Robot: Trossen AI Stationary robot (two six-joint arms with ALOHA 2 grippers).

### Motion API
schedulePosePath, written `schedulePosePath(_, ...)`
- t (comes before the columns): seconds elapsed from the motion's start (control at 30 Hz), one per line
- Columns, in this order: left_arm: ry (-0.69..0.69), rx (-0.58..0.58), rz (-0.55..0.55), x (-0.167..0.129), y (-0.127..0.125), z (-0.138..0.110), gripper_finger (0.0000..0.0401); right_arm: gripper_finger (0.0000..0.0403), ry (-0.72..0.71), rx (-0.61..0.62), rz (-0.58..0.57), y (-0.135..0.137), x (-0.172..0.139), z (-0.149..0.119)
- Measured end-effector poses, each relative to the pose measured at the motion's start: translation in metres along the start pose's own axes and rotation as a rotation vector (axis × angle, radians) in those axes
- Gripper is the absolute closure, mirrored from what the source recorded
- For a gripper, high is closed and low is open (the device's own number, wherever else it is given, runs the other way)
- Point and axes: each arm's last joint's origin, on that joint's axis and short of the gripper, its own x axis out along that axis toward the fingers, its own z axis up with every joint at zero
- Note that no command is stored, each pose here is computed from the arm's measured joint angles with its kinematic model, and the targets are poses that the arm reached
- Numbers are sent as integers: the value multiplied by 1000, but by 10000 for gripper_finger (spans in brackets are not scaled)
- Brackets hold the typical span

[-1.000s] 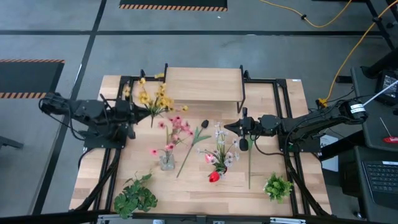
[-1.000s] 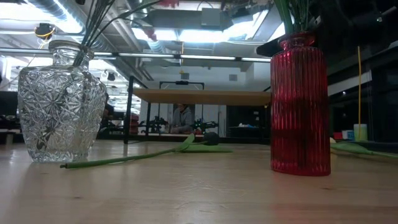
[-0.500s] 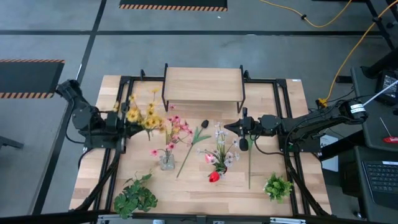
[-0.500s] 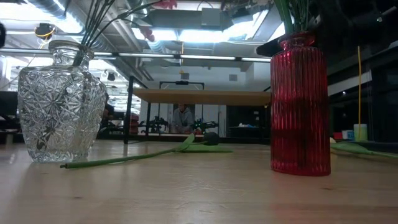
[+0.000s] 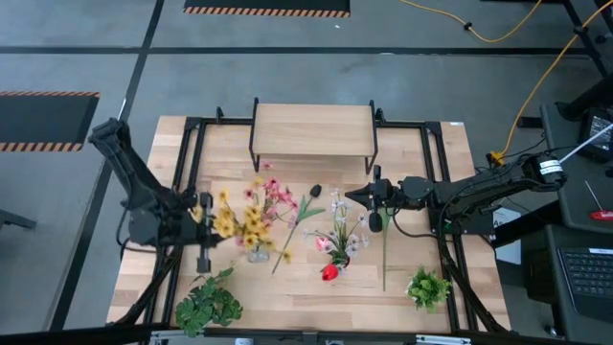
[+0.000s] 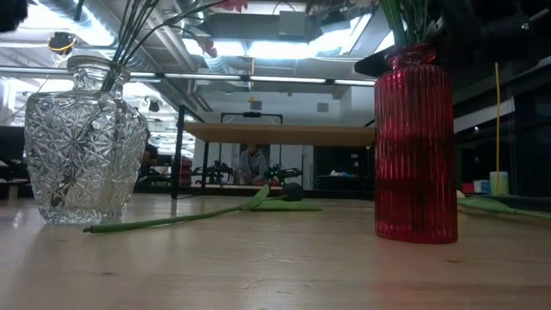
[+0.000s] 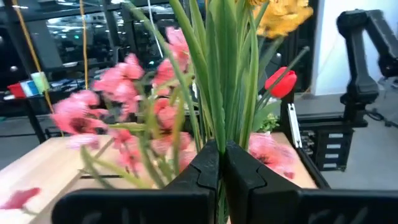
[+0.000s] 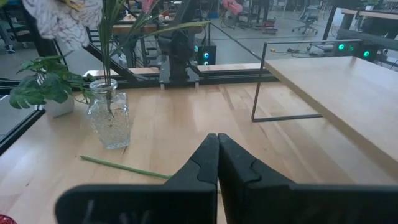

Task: Pick and place flowers into a vace then onto a shelf
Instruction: Put the yellow flowers into the transparent vase

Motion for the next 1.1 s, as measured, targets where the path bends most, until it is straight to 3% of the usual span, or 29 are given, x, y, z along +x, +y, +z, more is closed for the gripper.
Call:
schedulePosePath(0.6, -4, 16, 248, 17, -53, -29, 398, 398, 3, -9, 51, 11, -2, -1)
schedulePosePath(1.1, 4, 27, 299, 39, -62, -48, 398, 398, 4, -13, 94, 20, -5, -1)
